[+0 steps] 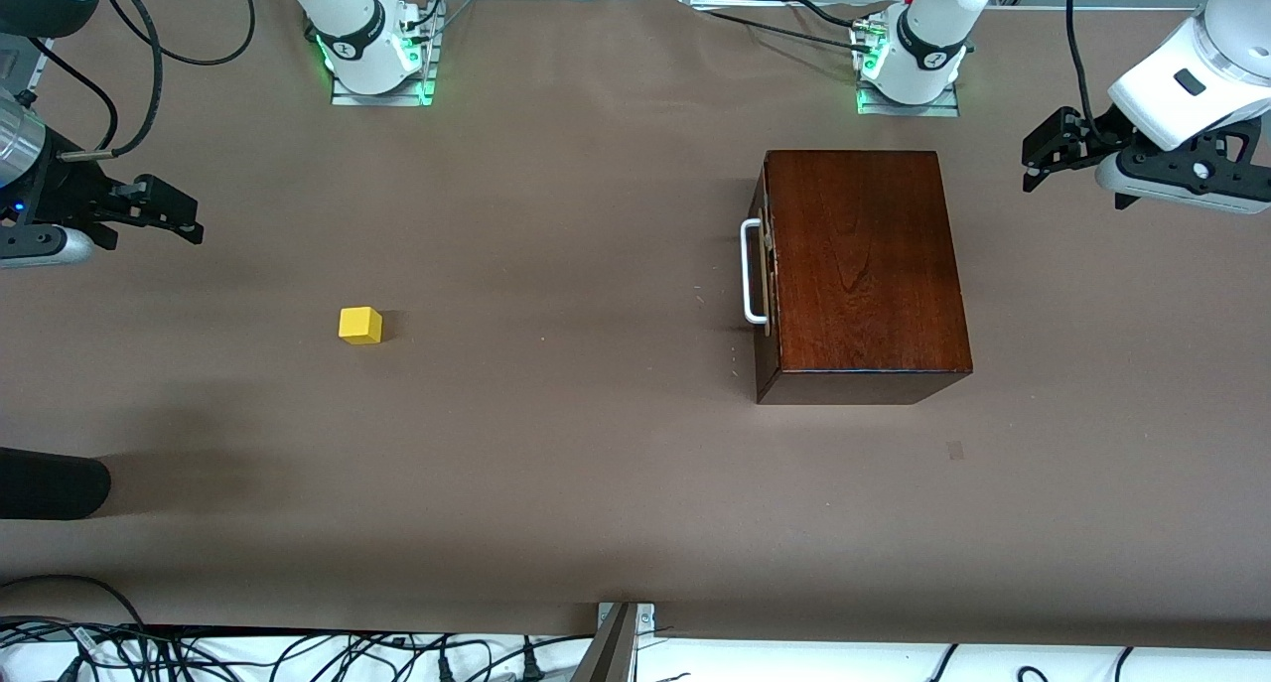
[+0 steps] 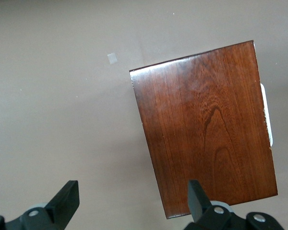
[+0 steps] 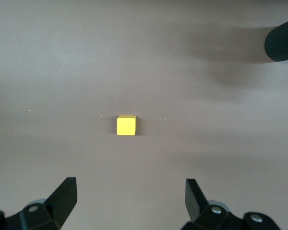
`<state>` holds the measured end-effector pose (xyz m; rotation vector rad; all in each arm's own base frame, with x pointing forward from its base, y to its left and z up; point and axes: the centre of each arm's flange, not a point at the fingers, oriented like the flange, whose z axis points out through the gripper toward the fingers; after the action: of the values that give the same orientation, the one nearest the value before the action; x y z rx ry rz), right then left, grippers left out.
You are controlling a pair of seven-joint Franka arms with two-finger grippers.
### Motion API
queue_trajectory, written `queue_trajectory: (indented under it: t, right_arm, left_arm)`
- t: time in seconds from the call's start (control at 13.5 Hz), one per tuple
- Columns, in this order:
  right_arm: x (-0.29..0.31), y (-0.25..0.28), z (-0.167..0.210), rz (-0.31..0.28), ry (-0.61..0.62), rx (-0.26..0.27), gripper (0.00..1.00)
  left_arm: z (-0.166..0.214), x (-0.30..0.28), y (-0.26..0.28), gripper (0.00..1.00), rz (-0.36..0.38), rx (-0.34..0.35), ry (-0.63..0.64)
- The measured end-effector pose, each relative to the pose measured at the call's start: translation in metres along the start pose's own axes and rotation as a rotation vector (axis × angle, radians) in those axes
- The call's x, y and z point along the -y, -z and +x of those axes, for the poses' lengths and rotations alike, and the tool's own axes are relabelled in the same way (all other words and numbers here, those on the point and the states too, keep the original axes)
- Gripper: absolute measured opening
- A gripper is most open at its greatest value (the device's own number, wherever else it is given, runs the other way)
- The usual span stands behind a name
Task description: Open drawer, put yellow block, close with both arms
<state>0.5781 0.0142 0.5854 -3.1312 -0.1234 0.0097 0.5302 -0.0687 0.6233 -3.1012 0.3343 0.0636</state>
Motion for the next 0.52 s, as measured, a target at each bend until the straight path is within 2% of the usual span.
queue_trajectory:
  t: [0.52]
  right_arm:
    - [0.0000,0.0000,0.0000,0.000,0.000,0.000,1.00]
  left_arm:
    - [-0.0011,-0.0024,-0.0016,1.00,-0.001,0.018,-0.004]
